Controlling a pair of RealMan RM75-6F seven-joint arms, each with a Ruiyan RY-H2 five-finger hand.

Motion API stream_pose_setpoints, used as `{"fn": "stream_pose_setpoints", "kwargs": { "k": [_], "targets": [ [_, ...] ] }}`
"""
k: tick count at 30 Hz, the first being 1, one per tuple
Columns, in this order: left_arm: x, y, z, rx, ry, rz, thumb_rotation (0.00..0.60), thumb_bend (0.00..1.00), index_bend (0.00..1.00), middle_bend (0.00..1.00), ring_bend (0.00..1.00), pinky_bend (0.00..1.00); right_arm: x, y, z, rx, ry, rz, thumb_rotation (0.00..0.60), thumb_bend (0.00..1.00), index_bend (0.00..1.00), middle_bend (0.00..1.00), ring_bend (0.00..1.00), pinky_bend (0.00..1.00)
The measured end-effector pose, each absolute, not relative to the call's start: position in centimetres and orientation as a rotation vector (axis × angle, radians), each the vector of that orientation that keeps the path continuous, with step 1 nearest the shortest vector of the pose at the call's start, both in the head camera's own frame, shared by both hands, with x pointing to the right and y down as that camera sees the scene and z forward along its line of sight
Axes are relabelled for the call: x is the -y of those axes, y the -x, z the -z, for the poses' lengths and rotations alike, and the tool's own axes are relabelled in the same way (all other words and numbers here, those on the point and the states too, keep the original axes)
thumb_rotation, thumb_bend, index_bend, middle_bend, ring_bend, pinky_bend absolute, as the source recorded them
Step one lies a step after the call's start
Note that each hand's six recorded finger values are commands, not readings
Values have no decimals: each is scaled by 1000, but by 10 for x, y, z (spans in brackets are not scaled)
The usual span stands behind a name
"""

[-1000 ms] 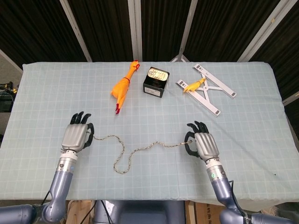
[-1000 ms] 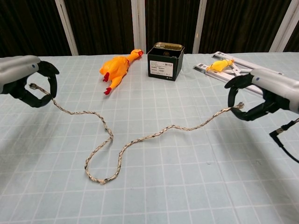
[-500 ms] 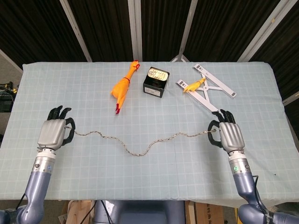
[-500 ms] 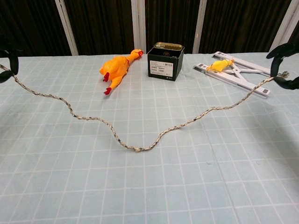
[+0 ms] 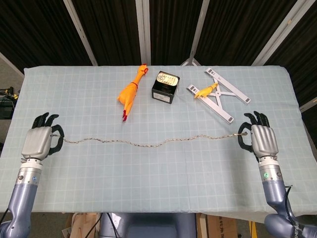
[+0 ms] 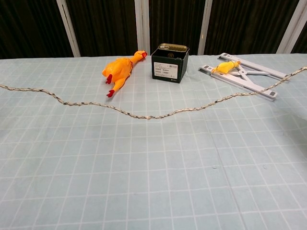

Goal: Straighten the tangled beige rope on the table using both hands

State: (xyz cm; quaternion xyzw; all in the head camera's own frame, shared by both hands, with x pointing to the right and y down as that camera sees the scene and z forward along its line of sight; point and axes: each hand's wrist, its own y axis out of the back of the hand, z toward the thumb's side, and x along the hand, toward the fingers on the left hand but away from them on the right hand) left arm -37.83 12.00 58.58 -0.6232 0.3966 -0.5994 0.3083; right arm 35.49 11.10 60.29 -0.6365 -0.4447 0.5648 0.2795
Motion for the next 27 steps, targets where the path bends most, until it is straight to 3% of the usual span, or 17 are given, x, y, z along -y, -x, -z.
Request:
{"fn": "stream_pose_setpoints", "kwargs": {
  "k": [27],
  "targets": [
    [-145, 398, -613, -994, 1649, 1671, 600, 625, 609, 123, 0, 0, -133, -407, -623, 1206, 1663, -1653, 600, 494, 621, 196, 0, 0]
  ]
}}
